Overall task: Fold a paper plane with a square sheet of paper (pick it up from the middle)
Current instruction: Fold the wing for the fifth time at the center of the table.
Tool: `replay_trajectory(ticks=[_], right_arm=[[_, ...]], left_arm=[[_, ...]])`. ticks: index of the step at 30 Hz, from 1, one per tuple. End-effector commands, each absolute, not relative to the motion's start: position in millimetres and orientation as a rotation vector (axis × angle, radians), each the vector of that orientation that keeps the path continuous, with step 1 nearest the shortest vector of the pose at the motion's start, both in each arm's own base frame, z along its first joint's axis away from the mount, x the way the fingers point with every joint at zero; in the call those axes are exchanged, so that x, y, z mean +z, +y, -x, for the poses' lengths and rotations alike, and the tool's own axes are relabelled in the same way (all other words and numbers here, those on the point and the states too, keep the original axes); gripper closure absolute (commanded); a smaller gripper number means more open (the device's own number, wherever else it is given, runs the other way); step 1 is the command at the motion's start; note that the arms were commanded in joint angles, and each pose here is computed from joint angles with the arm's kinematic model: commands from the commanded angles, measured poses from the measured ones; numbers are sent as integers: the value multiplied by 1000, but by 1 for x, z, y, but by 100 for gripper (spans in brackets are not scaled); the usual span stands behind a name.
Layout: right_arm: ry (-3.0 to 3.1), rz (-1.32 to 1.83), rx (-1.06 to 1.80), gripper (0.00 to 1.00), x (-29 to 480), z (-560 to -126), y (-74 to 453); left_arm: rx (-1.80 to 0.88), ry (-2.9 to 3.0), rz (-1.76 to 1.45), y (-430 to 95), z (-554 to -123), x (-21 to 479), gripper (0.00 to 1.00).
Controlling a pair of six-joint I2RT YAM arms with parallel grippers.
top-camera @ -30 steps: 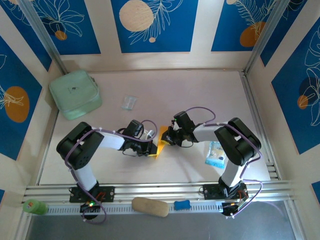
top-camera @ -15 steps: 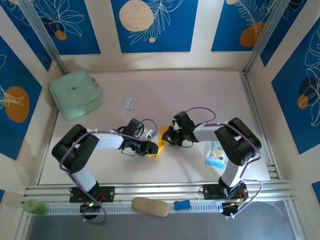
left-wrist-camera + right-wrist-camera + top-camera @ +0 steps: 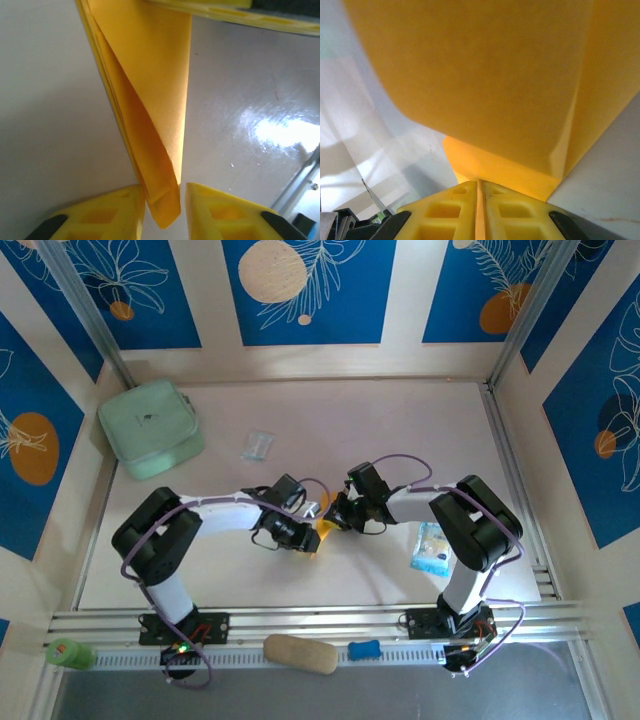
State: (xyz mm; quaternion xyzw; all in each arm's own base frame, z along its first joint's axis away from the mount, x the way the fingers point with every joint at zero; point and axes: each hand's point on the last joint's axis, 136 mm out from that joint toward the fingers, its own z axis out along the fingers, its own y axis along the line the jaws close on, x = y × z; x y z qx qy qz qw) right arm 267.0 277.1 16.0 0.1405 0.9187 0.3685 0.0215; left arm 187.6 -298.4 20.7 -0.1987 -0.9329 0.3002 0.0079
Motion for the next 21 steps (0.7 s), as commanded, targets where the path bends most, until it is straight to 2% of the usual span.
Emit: replay_trajectory(ticks=[1,11,17,21], right_arm=[[2906,-506,1051,87,4,-261,264],[2909,-505,1048,87,3,-261,264],[2914,-506,1043,87,2,-260,263],[2920,-505,1030,87,1,-259,261]], left_arm=[[740,-2909,711,-286,-175,2,76],[753,-2903,755,-291,-172,5,89],[783,-2883,757,-293,-169,7,89],[847,-2849,755,-295,-161,15,83]])
